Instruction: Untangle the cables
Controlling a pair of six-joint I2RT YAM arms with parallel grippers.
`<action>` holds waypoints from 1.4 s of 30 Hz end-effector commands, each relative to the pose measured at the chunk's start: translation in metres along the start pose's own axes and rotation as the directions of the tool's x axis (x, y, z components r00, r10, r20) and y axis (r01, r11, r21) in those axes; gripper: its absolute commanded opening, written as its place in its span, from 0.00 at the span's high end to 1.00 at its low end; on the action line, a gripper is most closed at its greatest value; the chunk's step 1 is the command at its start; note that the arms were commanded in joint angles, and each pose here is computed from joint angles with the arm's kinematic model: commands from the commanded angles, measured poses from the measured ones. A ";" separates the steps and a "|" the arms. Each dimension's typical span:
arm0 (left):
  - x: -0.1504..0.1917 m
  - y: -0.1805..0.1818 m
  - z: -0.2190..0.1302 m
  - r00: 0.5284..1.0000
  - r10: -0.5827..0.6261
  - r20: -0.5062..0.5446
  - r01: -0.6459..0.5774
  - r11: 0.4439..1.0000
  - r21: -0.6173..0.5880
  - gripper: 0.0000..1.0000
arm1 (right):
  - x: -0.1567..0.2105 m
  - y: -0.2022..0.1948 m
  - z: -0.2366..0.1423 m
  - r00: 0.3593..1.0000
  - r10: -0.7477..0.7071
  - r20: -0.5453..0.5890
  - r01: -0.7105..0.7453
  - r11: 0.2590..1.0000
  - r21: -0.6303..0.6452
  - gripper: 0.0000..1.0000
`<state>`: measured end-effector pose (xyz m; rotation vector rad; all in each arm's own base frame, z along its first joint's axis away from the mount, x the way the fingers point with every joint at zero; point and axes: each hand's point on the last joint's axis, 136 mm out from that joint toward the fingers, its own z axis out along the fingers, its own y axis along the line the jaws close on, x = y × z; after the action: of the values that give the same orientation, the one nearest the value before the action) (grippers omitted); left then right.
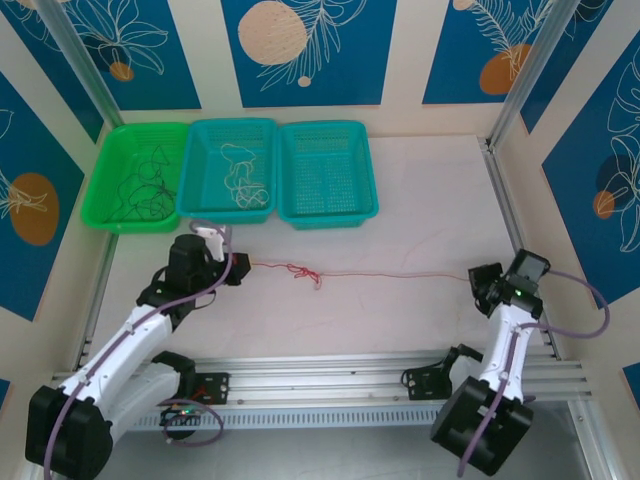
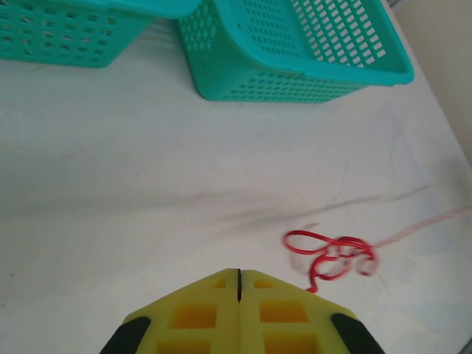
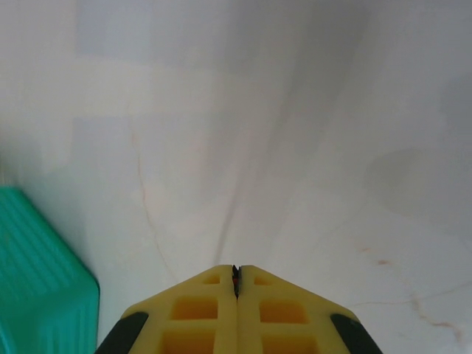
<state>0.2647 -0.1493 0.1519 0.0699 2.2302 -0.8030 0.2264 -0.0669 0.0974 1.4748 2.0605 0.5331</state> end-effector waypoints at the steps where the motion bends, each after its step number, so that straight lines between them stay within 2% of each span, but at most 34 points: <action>1: -0.010 -0.007 -0.002 0.998 0.047 0.034 -0.049 0.998 0.039 1.00 | -0.002 0.005 -0.003 0.990 -0.134 0.047 0.131 0.990 0.060 1.00; 3: -0.009 0.015 -0.009 0.998 0.063 0.008 -0.061 0.992 -0.109 1.00 | -0.017 -0.021 -0.013 0.993 -0.008 0.119 -0.011 0.988 0.152 1.00; 5: -0.006 0.056 -0.025 0.999 0.022 -0.027 -0.030 0.941 -0.337 1.00 | -0.034 -0.038 -0.023 0.962 0.204 0.180 -0.223 0.971 0.089 1.00; 7: -0.003 0.083 -0.039 0.999 -0.044 -0.021 0.030 0.896 -0.444 1.00 | -0.054 -0.042 -0.033 0.911 0.336 0.239 -0.346 0.938 -0.003 1.00; 11: -0.004 0.104 -0.053 0.987 -0.150 0.065 0.163 0.862 -0.481 1.00 | -0.077 -0.038 -0.043 0.878 0.372 0.302 -0.388 0.922 -0.006 1.00; 18: 0.002 0.116 -0.058 0.987 -0.151 0.047 0.153 0.834 -0.530 1.00 | -0.086 -0.033 -0.042 0.880 0.357 0.313 -0.373 0.928 -0.010 1.00; 20: 0.001 0.112 -0.056 0.988 -0.146 0.048 0.150 0.850 -0.504 1.00 | -0.090 -0.030 -0.044 0.892 0.317 0.321 -0.331 0.944 -0.014 1.00; 23: -0.007 0.084 -0.041 0.990 -0.124 0.064 0.138 0.934 -0.329 1.00 | -0.077 -0.004 -0.032 0.952 0.221 0.213 -0.213 0.975 -0.063 1.00; 25: -0.018 0.061 -0.036 0.990 -0.108 0.091 0.124 0.972 -0.199 1.00 | -0.054 0.011 -0.021 0.986 0.131 0.100 -0.127 0.991 -0.047 1.00; 28: -0.036 0.031 -0.035 0.989 -0.081 0.126 0.088 0.995 -0.055 1.00 | -0.006 0.031 -0.004 0.999 -0.023 -0.046 0.021 0.998 -0.053 1.00; 31: -0.056 -0.002 -0.040 0.987 -0.036 0.155 0.025 0.997 0.072 1.00 | 0.038 0.036 0.007 0.982 -0.118 -0.145 0.114 0.993 -0.036 1.00; 36: -0.094 -0.067 -0.054 0.970 0.076 0.230 -0.123 0.972 0.199 1.00 | 0.084 0.037 0.016 0.954 -0.173 -0.245 0.171 0.985 -0.028 1.00; 39: -0.123 -0.103 -0.058 0.943 0.154 0.295 -0.222 0.951 0.214 1.00 | 0.100 0.035 0.018 0.937 -0.219 -0.271 0.225 0.974 -0.008 1.00; 42: -0.154 -0.130 -0.044 0.915 0.202 0.348 -0.282 0.939 0.199 1.00 | 0.111 0.032 0.021 0.928 -0.231 -0.292 0.241 0.970 0.001 1.00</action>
<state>0.2924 -0.1847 0.3089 0.2635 1.8870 -0.9224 0.2419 0.0488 0.0887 1.1420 2.4334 0.6932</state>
